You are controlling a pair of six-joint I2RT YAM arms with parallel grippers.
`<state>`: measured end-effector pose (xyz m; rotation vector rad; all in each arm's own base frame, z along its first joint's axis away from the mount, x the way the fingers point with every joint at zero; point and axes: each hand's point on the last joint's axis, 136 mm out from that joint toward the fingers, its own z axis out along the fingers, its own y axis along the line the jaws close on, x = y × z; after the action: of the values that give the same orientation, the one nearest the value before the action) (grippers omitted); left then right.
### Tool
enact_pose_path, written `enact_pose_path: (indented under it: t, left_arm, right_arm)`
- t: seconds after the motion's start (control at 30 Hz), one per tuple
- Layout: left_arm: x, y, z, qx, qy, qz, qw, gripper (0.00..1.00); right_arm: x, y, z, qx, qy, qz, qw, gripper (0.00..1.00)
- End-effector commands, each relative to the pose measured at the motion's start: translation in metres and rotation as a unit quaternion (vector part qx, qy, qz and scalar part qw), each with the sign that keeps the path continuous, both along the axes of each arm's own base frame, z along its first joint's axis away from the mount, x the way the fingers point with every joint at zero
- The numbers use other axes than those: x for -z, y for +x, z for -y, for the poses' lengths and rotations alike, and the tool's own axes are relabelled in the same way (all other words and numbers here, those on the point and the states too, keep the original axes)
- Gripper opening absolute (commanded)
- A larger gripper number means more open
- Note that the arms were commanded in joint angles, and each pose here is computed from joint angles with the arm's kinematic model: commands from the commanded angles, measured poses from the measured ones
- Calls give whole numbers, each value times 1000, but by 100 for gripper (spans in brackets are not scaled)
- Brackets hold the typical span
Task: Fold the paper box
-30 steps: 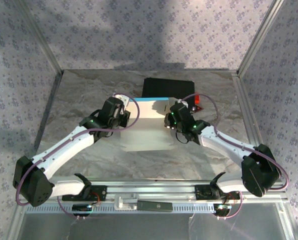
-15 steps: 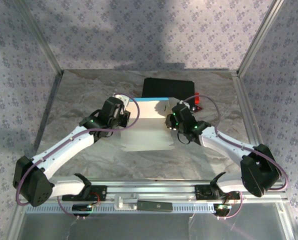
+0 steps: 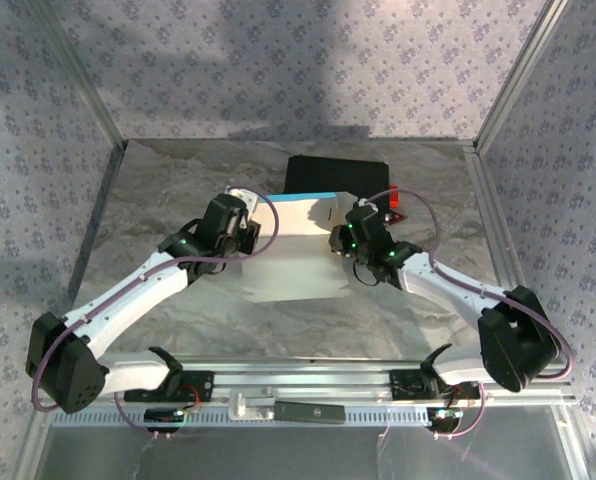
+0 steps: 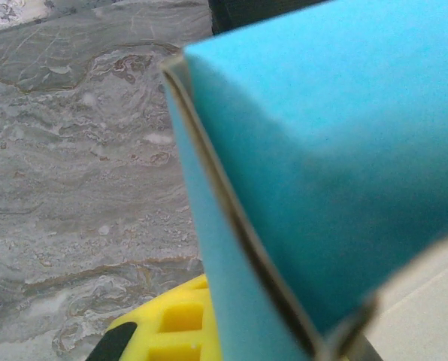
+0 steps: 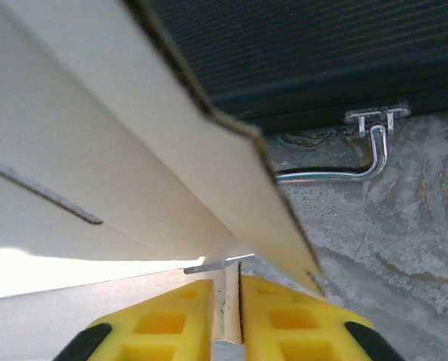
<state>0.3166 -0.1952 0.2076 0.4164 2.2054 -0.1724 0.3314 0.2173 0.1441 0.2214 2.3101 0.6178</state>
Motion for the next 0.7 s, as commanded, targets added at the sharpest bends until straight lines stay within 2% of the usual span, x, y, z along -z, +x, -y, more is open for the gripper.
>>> enact_pose_path:
  t: [0.0, 0.03, 0.67]
  left_arm:
    - [-21, 5, 6, 4, -23, 19, 1000, 0]
    - [-21, 6, 6, 3, -22, 19, 1000, 0]
    - [-17, 8, 13, 4, -23, 15, 1000, 0]
  right_arm:
    - [-6, 2, -4, -1, 12, 8, 1000, 3]
    - [-8, 1, -4, -1, 11, 11, 1000, 0]
    - [-53, -4, -33, -18, 10, 61, 998, 0]
